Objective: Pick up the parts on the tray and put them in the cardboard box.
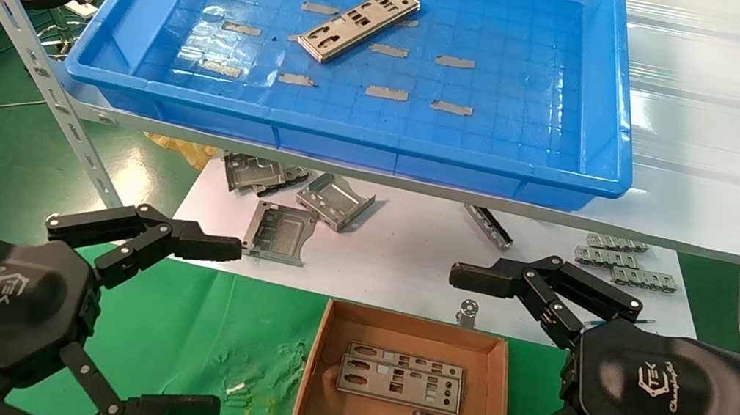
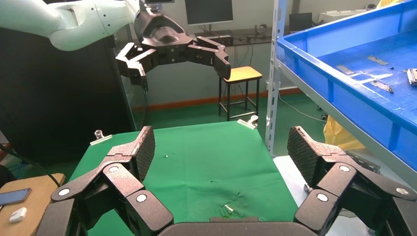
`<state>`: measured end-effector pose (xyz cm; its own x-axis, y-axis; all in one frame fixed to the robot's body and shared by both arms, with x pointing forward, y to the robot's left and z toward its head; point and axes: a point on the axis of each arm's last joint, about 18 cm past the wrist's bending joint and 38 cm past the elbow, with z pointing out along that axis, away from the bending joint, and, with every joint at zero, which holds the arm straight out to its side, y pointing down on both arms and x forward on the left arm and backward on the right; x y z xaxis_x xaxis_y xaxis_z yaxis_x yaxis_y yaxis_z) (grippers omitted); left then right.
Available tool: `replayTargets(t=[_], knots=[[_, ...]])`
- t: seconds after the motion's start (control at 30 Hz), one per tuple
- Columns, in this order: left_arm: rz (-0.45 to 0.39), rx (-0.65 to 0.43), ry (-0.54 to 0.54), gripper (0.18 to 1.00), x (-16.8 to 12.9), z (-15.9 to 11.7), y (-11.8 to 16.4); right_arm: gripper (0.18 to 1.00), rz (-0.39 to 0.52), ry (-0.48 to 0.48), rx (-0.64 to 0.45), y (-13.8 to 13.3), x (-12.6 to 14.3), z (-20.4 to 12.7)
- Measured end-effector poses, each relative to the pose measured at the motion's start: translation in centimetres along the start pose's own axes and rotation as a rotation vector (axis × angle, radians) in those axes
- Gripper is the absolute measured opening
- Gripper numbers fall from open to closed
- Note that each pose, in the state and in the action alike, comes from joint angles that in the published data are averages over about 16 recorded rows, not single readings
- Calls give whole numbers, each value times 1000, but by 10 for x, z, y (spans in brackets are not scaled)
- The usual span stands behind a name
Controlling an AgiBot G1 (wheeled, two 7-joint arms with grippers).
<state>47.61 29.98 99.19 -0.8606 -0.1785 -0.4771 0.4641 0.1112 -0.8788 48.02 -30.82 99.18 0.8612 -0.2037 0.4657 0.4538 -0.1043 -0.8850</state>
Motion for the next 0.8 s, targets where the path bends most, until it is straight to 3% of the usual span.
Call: replayTargets(t=[0.8], knots=[[0,0,0,1001,0,0,0,1001,0,0,0,0,0,0]])
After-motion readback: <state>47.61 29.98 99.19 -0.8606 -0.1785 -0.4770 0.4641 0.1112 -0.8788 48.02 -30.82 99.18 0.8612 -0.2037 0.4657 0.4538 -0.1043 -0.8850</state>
